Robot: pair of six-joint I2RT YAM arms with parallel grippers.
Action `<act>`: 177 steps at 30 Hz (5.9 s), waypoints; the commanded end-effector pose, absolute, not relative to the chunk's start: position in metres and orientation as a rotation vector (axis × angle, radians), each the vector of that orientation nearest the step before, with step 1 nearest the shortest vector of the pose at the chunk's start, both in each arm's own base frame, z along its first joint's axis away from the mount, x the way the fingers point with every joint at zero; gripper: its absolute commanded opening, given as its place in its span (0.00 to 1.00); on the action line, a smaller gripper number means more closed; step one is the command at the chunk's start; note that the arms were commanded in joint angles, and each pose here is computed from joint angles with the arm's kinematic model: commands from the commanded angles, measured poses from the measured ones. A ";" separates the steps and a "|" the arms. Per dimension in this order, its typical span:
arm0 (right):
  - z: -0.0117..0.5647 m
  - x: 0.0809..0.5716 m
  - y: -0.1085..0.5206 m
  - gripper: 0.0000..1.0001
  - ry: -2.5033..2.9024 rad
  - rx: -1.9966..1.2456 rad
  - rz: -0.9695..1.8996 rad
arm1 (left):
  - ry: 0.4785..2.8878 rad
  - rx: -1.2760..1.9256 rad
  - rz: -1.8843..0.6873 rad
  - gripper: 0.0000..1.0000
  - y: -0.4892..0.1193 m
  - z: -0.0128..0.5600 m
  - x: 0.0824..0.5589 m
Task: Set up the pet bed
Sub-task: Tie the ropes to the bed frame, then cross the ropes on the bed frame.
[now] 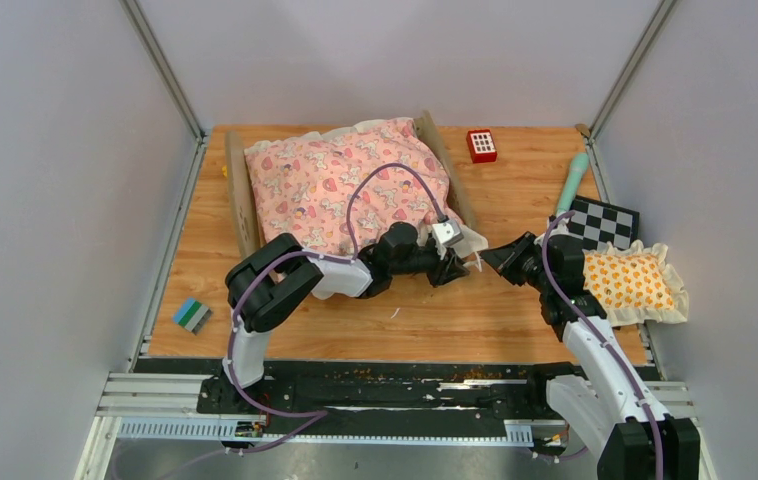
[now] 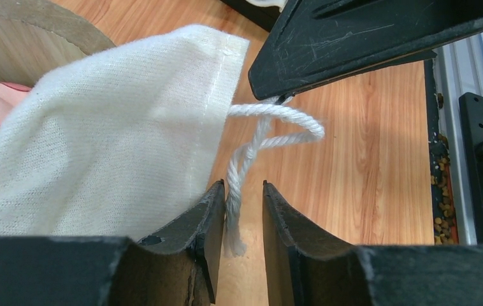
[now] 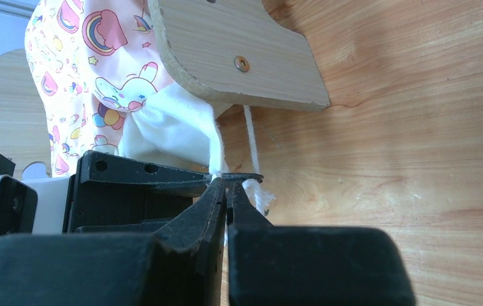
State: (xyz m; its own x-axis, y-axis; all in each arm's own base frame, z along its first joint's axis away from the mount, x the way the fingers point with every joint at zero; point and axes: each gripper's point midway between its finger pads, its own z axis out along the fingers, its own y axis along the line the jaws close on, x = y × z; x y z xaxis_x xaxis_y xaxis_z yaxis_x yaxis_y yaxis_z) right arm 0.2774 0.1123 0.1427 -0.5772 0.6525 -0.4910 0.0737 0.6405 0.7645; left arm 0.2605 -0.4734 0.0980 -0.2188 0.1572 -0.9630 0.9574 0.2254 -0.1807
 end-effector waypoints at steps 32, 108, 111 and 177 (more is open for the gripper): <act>0.159 0.282 0.106 0.00 1.981 0.520 0.873 | 1.560 1.037 -1.037 0.05 -0.443 0.118 0.267; 0.289 0.348 0.014 0.50 1.715 0.442 0.529 | 1.819 0.842 -0.873 1.00 -0.344 0.144 0.211; 0.296 0.340 0.023 0.51 1.703 0.381 0.558 | 1.879 0.695 -0.829 1.00 -0.322 0.174 0.208; 0.239 0.264 0.526 0.00 0.985 -1.460 0.631 | 1.707 -0.175 -0.355 1.00 -0.026 0.365 0.154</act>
State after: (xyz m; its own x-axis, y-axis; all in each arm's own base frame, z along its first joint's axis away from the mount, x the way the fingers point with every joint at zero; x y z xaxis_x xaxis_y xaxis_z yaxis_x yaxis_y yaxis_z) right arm 0.2545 0.5324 0.1673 0.6191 -0.3915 -0.6807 -0.7652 -0.1062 -0.6350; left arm 0.1555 -0.0325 0.3574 -0.2114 -0.3056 -0.9284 0.0835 0.9408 -0.3286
